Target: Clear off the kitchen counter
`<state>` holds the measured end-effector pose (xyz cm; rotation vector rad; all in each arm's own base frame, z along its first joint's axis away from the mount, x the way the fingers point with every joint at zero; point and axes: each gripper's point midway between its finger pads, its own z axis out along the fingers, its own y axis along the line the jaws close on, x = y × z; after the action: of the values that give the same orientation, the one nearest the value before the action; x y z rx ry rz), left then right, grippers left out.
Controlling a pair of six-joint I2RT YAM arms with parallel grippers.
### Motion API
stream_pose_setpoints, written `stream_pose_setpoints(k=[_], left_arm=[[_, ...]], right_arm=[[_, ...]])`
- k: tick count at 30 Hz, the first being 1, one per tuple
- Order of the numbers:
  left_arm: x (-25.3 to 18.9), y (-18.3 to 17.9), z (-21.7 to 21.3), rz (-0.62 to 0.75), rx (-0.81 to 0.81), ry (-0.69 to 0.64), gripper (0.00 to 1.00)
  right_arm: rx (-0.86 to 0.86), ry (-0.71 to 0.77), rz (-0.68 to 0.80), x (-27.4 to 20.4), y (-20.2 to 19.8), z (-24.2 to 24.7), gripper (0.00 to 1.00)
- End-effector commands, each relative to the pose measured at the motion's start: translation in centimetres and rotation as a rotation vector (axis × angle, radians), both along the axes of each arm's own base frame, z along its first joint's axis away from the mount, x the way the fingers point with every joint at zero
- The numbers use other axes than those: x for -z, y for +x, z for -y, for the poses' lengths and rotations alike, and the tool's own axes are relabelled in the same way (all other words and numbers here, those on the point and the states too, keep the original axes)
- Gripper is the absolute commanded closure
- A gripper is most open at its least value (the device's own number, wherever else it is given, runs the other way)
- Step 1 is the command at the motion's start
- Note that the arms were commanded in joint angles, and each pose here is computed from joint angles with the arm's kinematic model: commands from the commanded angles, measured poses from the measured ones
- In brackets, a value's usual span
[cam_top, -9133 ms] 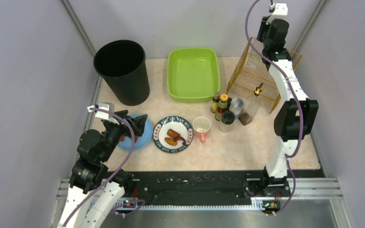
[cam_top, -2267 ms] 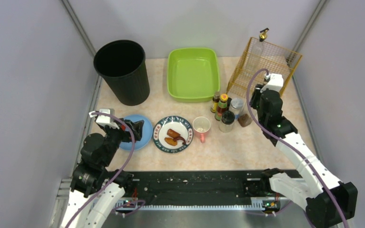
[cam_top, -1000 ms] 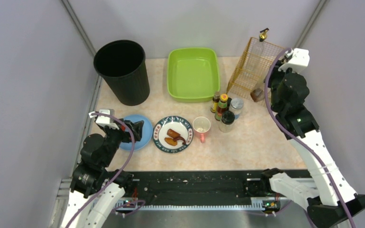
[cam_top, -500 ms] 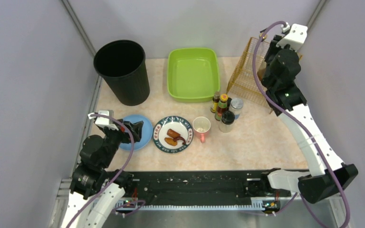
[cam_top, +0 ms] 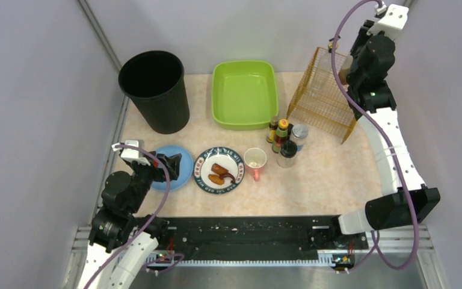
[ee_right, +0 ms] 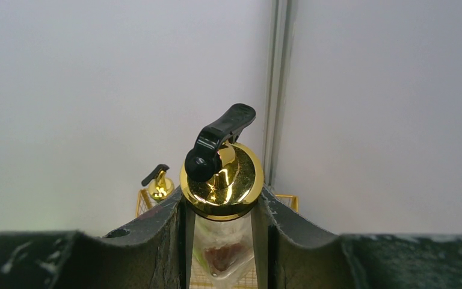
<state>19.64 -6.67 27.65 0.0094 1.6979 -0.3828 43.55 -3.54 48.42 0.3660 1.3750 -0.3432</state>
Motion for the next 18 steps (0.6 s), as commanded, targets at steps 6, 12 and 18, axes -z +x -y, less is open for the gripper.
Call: stream_pose_setpoints(k=[6, 12, 18], left_arm=[[-1.0, 0.0, -0.1, 0.045, -0.003, -0.004, 0.04], [-1.0, 0.1, 0.0, 0.044, 0.002, -0.004, 0.04], [-1.1, 0.0, -0.1, 0.051, -0.001, -0.006, 0.04]], right_arm=[[-0.138, -0.043, 0.222, -5.6, 2.0, 1.8, 1.0], [-0.201, -0.083, 0.218, -5.8, 4.0, 2.6, 1.0], [-0.225, -0.115, 0.206, -5.9, 5.6, 3.1, 1.0]])
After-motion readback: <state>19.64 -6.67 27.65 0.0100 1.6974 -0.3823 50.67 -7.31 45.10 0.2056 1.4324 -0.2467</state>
